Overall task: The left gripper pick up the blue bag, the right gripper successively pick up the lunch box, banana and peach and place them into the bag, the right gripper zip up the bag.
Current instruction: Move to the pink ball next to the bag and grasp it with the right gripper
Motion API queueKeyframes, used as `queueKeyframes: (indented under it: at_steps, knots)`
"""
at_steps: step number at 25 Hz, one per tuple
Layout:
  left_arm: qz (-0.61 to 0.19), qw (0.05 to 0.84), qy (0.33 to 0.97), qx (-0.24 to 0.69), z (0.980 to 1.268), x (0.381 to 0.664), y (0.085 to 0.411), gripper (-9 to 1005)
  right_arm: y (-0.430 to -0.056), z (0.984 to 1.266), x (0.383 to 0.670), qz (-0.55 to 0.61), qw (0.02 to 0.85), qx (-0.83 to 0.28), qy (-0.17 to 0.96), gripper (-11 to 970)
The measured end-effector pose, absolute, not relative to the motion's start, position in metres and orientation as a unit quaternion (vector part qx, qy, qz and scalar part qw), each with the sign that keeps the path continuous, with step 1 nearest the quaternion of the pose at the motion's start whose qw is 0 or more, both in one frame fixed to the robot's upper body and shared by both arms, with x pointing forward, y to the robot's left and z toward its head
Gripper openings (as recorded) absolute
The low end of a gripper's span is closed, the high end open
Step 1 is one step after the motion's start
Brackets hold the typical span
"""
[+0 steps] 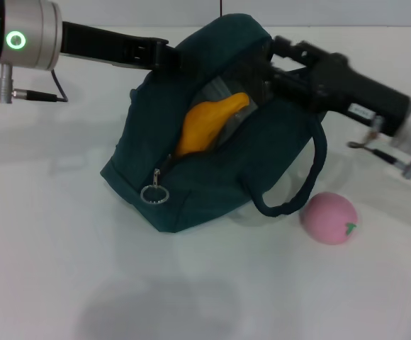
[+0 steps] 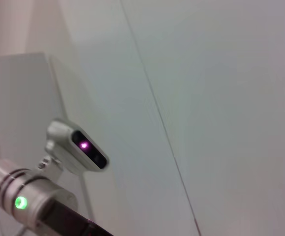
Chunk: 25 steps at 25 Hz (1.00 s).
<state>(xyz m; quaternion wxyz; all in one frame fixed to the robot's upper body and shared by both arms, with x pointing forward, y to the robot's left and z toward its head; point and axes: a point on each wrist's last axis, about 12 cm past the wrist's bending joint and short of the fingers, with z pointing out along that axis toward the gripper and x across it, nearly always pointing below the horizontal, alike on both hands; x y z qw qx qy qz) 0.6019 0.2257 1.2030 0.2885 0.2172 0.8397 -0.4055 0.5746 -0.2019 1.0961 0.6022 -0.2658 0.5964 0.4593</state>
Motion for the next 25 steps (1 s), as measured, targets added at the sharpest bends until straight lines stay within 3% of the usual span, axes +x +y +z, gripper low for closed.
queueKeyframes:
  at_steps: [7,13,18,25]
  knots:
    - [-0.393,0.296,0.846,0.204,1.2,0.605,0.235,56,-0.282,1.141,0.538,0.498,0.621,-0.347,0.495,640]
    - [-0.393,0.295,0.848,0.198,1.197,0.61,0.233,56,-0.332,1.179,0.523,0.431,0.519,-0.405,0.617,636]
    - [-0.393,0.297,0.849,0.191,1.195,0.613,0.232,56,-0.317,1.199,0.521,0.315,0.388,-0.447,0.741,633]
    - [-0.393,0.3,0.85,0.184,1.194,0.613,0.234,56,-0.272,1.213,0.524,0.218,0.266,-0.479,0.807,628]
